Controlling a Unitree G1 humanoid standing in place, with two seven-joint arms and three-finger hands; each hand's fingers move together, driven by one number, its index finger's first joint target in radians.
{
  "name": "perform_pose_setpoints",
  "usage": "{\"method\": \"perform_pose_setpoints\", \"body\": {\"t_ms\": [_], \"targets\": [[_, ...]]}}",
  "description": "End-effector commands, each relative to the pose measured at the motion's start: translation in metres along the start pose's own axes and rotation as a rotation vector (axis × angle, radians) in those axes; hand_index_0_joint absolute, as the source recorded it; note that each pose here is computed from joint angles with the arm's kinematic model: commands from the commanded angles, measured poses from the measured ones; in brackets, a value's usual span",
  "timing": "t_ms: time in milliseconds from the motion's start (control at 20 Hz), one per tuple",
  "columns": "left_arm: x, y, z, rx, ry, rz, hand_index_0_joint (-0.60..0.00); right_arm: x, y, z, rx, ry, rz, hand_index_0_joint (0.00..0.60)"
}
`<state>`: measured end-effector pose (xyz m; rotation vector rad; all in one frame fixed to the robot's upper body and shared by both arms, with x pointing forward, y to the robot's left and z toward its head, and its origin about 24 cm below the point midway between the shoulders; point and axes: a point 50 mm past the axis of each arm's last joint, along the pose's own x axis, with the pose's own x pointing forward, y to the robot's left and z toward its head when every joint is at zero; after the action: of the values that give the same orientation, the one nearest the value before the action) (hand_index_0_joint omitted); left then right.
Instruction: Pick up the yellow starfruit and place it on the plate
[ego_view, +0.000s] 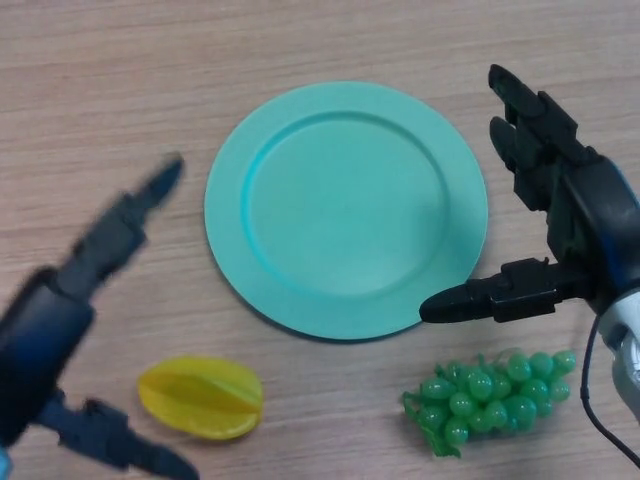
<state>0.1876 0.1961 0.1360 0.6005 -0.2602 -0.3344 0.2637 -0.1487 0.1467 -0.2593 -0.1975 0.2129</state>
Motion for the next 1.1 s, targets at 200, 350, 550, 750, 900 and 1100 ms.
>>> {"method": "perform_pose_setpoints", "body": {"t_ms": [200, 350, 550, 750, 900, 1100], "targets": [[-0.004, -0.005, 0.007, 0.217, -0.096, -0.045, 0.000, -0.003, -0.014, 0.033, -0.039, -0.249, -0.053, 0.000], [-0.005, -0.006, -0.002, 0.210, -0.066, -0.069, 0.000, -0.005, -0.017, 0.035, -0.037, -0.248, -0.062, 0.000], [-0.001, -0.016, -0.012, 0.200, -0.045, -0.099, -0.197, -0.006, -0.019, 0.036, -0.048, -0.245, -0.061, 0.000], [0.005, -0.024, -0.026, 0.267, 0.008, -0.125, -0.600, -0.006, -0.020, 0.035, -0.073, -0.247, -0.066, 0.000], [-0.004, -0.035, -0.042, 0.353, 0.103, -0.263, -0.600, -0.005, -0.020, 0.036, -0.063, -0.248, -0.068, 0.000], [-0.008, -0.036, -0.049, 0.334, 0.218, -0.334, -0.600, -0.008, -0.021, 0.038, -0.059, -0.244, -0.071, 0.000]]}}
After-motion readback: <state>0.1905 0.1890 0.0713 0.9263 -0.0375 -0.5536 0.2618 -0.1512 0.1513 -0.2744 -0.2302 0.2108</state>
